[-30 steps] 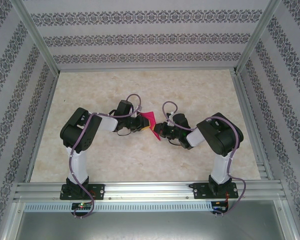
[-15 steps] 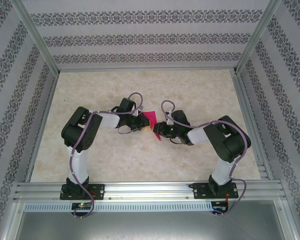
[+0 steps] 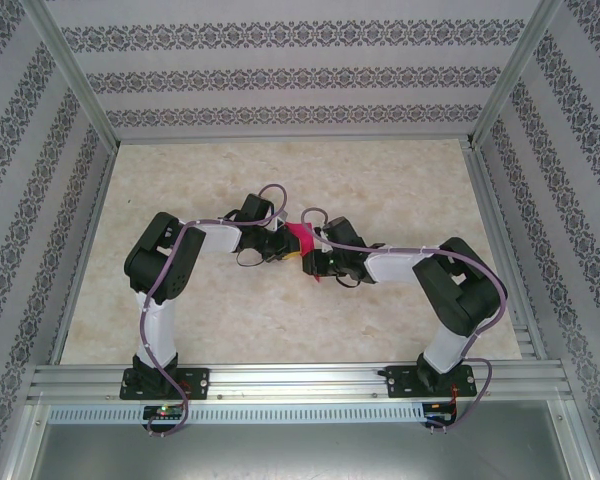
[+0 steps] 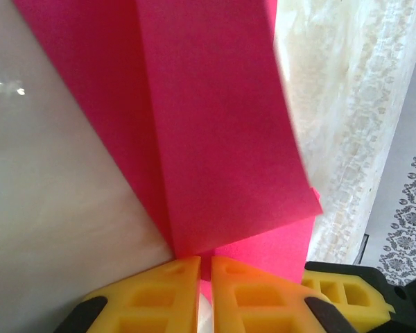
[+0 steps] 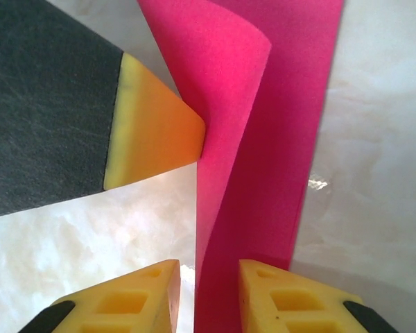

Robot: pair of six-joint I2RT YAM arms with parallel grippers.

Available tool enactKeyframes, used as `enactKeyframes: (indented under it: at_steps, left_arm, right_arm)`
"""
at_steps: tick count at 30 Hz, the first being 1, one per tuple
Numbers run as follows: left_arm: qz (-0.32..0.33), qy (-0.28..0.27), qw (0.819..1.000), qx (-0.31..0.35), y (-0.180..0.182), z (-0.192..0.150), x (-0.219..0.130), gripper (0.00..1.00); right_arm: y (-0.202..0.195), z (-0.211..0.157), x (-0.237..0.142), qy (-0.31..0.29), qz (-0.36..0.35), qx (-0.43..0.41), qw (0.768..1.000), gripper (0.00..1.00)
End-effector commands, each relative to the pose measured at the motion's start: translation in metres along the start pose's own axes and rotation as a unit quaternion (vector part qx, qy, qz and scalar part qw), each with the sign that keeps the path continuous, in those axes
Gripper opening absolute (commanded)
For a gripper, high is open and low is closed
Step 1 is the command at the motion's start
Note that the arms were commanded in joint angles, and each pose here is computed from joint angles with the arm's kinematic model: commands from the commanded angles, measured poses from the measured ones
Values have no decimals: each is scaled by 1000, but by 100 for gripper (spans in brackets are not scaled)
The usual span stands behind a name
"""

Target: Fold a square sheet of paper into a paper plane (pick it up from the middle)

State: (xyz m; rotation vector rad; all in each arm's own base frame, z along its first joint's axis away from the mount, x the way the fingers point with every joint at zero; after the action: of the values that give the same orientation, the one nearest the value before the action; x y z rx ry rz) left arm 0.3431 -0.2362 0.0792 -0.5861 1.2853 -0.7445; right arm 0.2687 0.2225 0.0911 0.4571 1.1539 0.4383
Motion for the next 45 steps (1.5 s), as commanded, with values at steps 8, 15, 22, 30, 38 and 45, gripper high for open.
enactKeyframes:
  at_steps: [8,15,22,30,38,45]
  left_arm:
    - [45,17,999,0,12,-7,9,15]
    - [-21,-27,998,59,-26,6,-13,23]
    - [-71,-47,993,84,-33,0,-18,27]
    - [-77,-28,992,98,-34,-10,-6,28]
    - [-70,-14,993,92,-29,-12,7,27]
    - [-58,-9,994,88,-24,-11,12,25]
  right_arm:
    - [-7,-7,0,-4,-41,-30,999,16]
    - [-11,-5,-4,-12,33,27,999,8]
    - [-20,-2,-3,-15,105,95,990,7]
    - [-28,-4,1,-3,114,132,985,6]
    - [-37,-5,4,9,97,155,983,6]
    - [-42,-7,9,19,88,165,982,6]
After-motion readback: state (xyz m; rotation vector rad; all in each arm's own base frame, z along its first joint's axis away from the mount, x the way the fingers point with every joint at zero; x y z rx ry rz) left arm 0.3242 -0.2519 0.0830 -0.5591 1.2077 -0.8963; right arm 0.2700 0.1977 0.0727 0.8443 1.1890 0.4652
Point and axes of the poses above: each hand's point on the last joint's axis, 136 mm out from that joint toward the fingers, its own x axis out along the fingers, its own y axis along the line the jaws close on, z = x × y, the point moved 9 cm from there along -x, back along the fingers, and after that the axes turned 13 degrees about x, right-handed, at the moved point
